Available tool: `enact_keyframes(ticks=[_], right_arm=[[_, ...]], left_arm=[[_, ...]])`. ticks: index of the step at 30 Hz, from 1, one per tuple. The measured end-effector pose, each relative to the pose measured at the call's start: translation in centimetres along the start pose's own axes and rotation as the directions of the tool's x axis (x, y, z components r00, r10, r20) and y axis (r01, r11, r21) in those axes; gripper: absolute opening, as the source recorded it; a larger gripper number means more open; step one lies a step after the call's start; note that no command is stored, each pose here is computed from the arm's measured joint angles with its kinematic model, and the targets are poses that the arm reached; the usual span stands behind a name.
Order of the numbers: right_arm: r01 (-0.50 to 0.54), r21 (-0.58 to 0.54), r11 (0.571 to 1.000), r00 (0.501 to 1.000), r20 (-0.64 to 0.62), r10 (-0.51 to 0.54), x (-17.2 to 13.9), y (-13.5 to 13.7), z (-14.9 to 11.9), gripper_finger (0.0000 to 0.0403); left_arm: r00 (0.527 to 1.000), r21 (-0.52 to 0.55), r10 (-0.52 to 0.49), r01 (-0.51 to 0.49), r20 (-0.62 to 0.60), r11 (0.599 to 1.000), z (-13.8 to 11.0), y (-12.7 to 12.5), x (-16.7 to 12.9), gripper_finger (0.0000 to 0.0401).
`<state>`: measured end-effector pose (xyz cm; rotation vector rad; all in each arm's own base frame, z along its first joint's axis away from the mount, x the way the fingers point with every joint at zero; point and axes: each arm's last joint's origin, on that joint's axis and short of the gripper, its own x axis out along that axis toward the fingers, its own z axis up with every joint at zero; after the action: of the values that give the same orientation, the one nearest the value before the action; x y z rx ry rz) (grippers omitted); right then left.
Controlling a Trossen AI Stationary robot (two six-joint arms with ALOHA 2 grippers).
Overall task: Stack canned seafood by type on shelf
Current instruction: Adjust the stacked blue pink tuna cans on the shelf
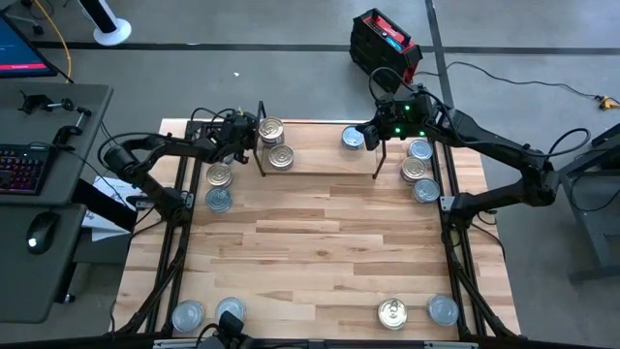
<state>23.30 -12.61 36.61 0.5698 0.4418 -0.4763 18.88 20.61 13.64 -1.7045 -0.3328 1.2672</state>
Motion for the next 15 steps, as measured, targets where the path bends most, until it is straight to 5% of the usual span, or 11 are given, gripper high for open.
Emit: enact_keyframes(ticks=[15], right_arm=[[-0.003,-0.001,1.0,1.0,0.006,0.003,0.0,0.03,0.06,0.0]], left_arm=[[0.999,-0.034,-0.044,0.044,-0.004,0.998,0.38,-0.51,0.05,0.0]])
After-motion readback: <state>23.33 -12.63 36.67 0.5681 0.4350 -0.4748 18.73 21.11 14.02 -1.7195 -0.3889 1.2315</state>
